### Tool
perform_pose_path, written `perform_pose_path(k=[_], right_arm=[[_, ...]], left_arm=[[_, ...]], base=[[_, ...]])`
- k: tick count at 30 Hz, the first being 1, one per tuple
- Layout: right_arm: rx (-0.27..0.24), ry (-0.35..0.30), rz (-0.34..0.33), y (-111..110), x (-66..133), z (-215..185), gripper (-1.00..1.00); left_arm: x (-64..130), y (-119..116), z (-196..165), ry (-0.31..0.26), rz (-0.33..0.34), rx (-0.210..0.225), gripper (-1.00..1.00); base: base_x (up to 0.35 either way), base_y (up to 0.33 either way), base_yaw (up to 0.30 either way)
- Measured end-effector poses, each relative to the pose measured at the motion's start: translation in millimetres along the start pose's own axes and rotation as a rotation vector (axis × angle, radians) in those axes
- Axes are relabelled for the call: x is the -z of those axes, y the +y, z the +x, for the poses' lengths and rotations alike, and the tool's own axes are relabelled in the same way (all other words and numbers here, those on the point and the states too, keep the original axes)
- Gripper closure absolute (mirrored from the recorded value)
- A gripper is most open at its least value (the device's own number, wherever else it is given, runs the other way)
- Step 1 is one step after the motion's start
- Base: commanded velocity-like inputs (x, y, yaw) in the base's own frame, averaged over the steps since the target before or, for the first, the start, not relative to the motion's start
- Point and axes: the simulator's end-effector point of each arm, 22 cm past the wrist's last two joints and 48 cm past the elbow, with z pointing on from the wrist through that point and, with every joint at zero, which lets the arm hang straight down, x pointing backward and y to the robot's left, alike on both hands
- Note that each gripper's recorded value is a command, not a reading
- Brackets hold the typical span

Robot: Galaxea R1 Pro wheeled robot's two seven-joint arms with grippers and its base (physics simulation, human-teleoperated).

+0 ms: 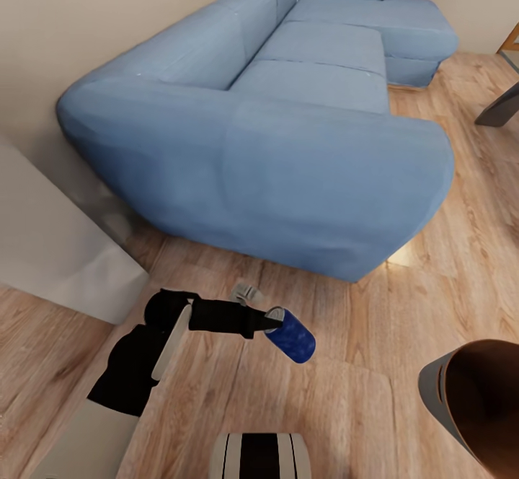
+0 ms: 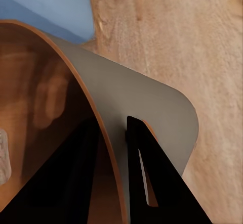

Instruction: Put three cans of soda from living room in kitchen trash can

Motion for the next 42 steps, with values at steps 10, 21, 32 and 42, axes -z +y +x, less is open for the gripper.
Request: perform_pose_path(k=[10,21,32,42], right_arm=[[-0.006,-0.037,0.008,-4,10.5,-7,1.00],[-0.014,-0.081,0.008,-6,24.0,-17,1.00],[-0.010,-0.095,0.000,-4,28.2,-21,1.00],[-0.022,-0.140,0.023,-12,42.2,-28,1.00]], left_arm=[[-9.7,-1,15,0.047,0.004,0.008,1.00],[-7.0,-5,12,0.045,-0.004,-0.006,1.00],[1.9,-3,10,0.043,-0.026,-0.025,1.00],[2.1,-4,8,0.041,-0.029,-0.031,1.00]], base=[[0.000,0.000,0.035],[0.000,0.000,0.071],[0.000,0.000,0.138],[0.000,0.000,0.019]])
